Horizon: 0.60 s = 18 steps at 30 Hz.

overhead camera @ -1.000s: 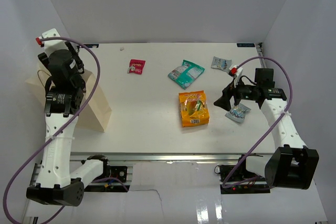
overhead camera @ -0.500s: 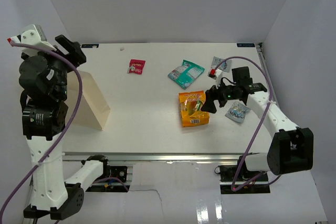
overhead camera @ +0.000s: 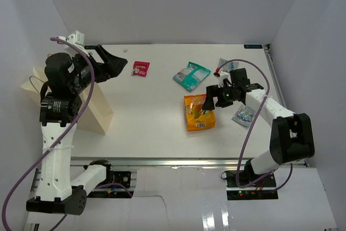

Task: Place the snacks into the paper bag

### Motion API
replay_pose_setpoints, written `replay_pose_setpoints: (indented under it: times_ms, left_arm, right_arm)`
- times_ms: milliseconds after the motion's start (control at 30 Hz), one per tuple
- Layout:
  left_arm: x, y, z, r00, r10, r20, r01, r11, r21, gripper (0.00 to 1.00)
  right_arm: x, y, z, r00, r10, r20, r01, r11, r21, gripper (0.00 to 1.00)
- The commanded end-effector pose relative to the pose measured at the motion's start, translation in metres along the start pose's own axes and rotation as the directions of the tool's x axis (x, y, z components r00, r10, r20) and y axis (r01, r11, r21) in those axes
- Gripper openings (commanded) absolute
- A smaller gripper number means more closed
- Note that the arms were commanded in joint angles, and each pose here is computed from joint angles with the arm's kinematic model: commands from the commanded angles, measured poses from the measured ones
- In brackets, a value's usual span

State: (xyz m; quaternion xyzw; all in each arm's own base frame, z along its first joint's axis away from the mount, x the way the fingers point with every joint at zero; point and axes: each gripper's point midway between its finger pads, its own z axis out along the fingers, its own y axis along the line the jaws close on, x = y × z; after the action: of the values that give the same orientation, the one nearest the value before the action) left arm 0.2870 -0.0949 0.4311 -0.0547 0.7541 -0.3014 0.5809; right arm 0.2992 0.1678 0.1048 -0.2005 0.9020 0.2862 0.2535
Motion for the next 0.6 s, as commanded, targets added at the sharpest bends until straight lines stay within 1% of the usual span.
replay_pose_setpoints:
  times_ms: [0,100,167,267,300,367,400,467,500,567]
  left_arm:
    - [0.0,-0.026,-0.013,1.0,-0.025,-0.01,0.026,0.993,0.116,0.97]
    - [-0.002,-0.029,-0.016,1.0,-0.026,-0.002,0.026,0.992,0.123,0.97]
    - [-0.001,-0.03,-0.016,1.0,-0.029,-0.007,0.03,0.991,0.127,0.97]
    - [-0.001,-0.032,-0.016,0.999,-0.031,-0.012,0.032,0.99,0.137,0.97]
    - [-0.002,-0.032,-0.017,1.0,-0.03,-0.008,0.03,0.99,0.138,0.97]
    - [-0.004,-0.034,-0.017,1.0,-0.03,-0.008,0.03,0.989,0.143,0.97]
    - [-0.006,-0.036,-0.017,1.0,-0.03,-0.005,0.03,0.989,0.146,0.97]
    - [-0.016,-0.044,-0.02,1.0,-0.017,0.014,0.015,0.986,0.164,0.97]
    - [-0.02,-0.044,-0.018,1.0,-0.016,0.014,0.013,0.986,0.164,0.97]
    - [-0.034,-0.054,-0.023,0.999,0.001,0.045,-0.009,0.984,0.18,0.97]
  right_arm:
    - [0.0,0.003,0.019,0.999,0.052,-0.004,-0.052,0.997,-0.05,0.97]
    - [-0.003,-0.004,0.028,0.999,0.049,-0.012,-0.049,0.998,-0.048,0.86]
    - [-0.002,-0.008,0.033,0.998,0.054,-0.021,-0.055,0.998,-0.04,0.84]
    - [0.0,-0.013,0.04,0.998,0.051,-0.021,-0.052,0.998,-0.033,0.74]
    - [0.0,-0.013,0.042,0.998,0.05,-0.023,-0.051,0.998,-0.039,0.61]
    - [0.002,-0.014,0.045,0.997,0.061,-0.038,-0.063,0.997,-0.045,0.53]
    - [0.002,-0.014,0.046,0.997,0.061,-0.04,-0.063,0.997,-0.047,0.46]
    - [0.0,-0.014,0.046,0.998,0.054,-0.036,-0.056,0.997,-0.052,0.38]
    - [-0.002,-0.011,0.045,0.998,0.046,-0.033,-0.048,0.997,-0.067,0.29]
    - [-0.007,-0.006,0.042,0.999,0.027,-0.018,-0.028,0.996,-0.087,0.2]
